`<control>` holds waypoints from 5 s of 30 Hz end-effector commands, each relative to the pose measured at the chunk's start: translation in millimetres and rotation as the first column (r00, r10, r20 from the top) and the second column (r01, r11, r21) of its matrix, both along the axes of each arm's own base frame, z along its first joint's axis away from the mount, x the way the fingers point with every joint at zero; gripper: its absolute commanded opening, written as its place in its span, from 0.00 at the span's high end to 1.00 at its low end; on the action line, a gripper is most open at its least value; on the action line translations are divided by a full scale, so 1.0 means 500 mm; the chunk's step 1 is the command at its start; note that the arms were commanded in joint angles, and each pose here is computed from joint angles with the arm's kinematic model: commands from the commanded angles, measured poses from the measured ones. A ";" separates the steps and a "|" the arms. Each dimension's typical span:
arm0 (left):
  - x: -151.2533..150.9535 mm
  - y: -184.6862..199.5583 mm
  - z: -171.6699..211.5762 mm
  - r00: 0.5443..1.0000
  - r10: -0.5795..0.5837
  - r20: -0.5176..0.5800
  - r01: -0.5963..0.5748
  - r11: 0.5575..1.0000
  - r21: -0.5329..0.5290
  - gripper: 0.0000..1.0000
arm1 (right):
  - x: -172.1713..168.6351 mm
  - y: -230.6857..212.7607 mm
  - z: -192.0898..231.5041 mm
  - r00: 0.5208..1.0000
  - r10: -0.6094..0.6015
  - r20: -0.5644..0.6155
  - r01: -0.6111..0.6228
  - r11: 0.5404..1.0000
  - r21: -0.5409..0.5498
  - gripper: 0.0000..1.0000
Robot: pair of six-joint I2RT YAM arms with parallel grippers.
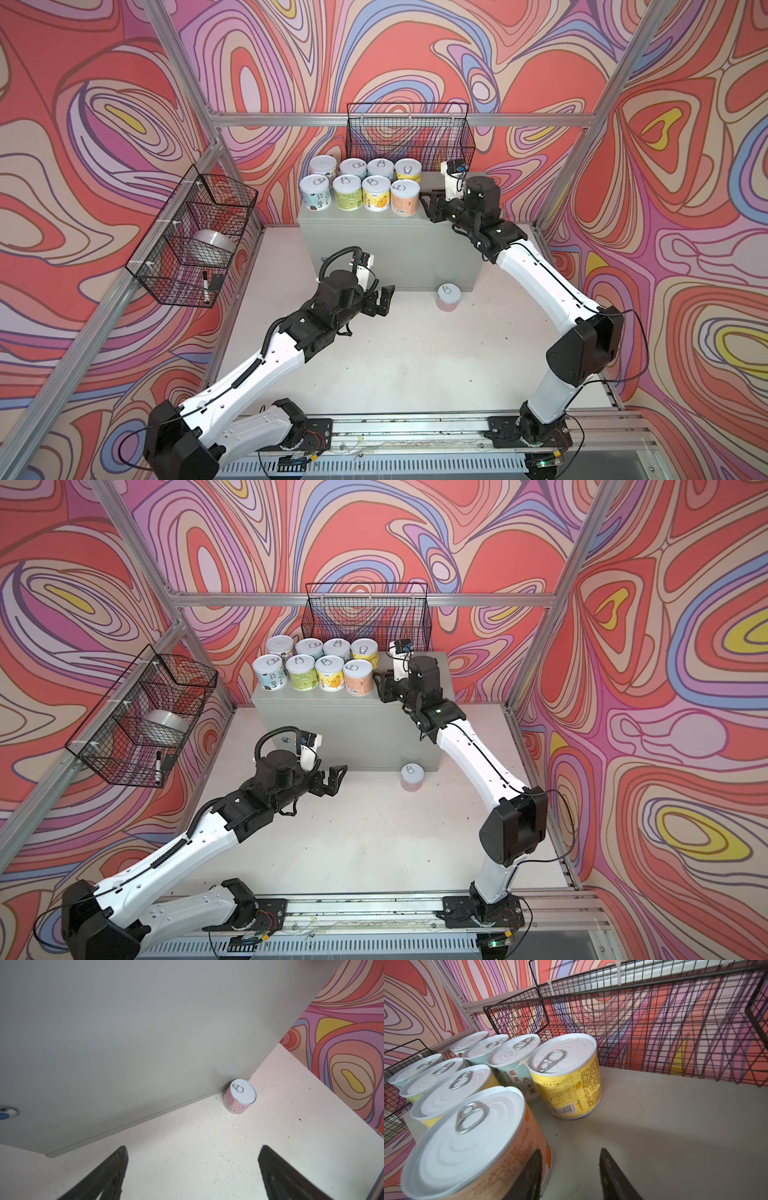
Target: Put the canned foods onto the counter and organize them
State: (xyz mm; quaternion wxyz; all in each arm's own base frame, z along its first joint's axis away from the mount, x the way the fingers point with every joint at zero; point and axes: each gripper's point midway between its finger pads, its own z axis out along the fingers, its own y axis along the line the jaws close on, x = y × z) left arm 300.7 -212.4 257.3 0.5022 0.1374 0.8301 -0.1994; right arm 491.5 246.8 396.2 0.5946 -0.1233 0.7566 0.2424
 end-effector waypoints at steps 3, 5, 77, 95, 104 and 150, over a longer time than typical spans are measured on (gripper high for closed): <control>0.001 0.032 0.003 0.996 0.088 0.026 -0.087 0.996 -0.025 0.00 | -0.022 -0.041 0.056 0.992 -0.094 0.082 0.096 0.995 -0.023 0.51; 0.003 0.035 0.006 0.994 0.098 0.045 -0.096 0.994 -0.042 0.00 | -0.039 -0.062 0.084 0.986 -0.123 0.114 0.128 0.991 -0.036 0.50; -0.037 -0.059 -0.156 0.994 -0.111 0.000 0.111 0.993 -0.042 0.00 | -0.207 -0.160 -0.705 0.834 -0.513 -0.202 0.462 0.850 -0.253 0.15; -0.037 -0.042 -0.176 0.997 -0.073 -0.012 0.073 0.997 -0.031 0.00 | -0.200 -0.188 -0.739 0.779 -0.599 -0.188 0.545 0.794 -0.271 0.21; -0.037 -0.033 -0.177 0.998 -0.059 -0.008 0.059 0.998 -0.017 0.00 | -0.201 -0.192 -0.739 0.777 -0.603 -0.179 0.551 0.790 -0.270 0.44; -0.052 -0.034 -0.123 0.995 -0.097 -0.029 0.095 0.994 -0.051 0.00 | -0.177 -0.101 0.190 0.957 -0.287 0.044 0.291 0.940 -0.180 1.00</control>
